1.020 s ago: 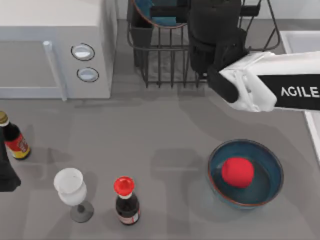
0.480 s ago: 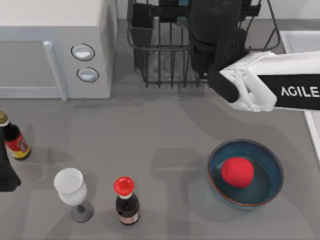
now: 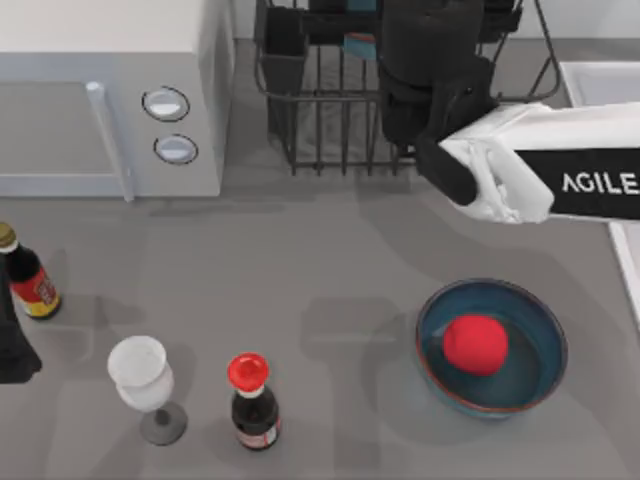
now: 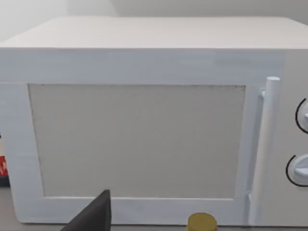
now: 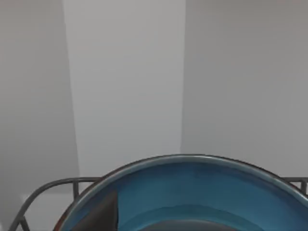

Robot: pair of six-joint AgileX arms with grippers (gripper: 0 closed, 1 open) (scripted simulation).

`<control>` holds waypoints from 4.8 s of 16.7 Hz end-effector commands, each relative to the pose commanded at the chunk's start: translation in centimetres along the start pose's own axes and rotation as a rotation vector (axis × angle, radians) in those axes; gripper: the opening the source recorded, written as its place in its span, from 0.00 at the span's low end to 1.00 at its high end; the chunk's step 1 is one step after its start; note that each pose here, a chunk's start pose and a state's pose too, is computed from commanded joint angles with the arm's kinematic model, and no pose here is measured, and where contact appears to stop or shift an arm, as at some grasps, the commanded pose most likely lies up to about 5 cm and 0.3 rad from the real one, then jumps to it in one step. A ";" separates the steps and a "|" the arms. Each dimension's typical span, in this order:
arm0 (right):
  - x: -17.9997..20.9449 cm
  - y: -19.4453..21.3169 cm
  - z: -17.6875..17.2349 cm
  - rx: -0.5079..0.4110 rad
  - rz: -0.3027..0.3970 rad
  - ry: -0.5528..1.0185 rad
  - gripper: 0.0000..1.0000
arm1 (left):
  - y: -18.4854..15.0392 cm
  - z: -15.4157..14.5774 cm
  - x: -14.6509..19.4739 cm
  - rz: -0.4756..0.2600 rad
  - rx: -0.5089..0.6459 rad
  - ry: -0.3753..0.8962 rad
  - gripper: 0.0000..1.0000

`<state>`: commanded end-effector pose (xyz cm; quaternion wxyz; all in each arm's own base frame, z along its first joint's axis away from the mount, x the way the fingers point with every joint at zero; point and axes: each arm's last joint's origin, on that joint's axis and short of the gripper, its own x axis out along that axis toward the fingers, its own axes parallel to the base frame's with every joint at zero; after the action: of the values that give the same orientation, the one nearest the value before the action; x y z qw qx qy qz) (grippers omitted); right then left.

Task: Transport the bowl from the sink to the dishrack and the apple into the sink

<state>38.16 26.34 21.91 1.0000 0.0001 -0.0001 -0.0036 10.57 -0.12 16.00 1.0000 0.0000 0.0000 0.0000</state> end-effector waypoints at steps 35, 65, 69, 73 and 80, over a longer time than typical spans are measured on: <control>-27.4 -26.7 -5.9 0.000 0.007 0.000 1.00 | 0.0 0.0 0.0 0.000 0.000 0.000 1.00; -25.1 -24.4 0.4 0.144 0.133 0.402 1.00 | 0.0 0.0 0.0 0.000 0.000 0.000 1.00; -20.8 -21.0 3.0 0.185 0.178 0.766 1.00 | 0.0 0.0 0.0 0.000 0.000 0.000 1.00; -15.7 -15.7 3.0 0.157 0.154 1.130 1.00 | 0.0 0.0 0.0 0.000 0.000 0.000 1.00; -10.9 -7.3 -1.1 0.027 0.023 1.526 1.00 | 0.0 0.0 0.0 0.000 0.000 0.000 1.00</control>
<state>27.21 19.13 20.78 0.7227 0.0147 0.6909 0.0076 10.57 -0.12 16.00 1.0000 0.0000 0.0000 0.0000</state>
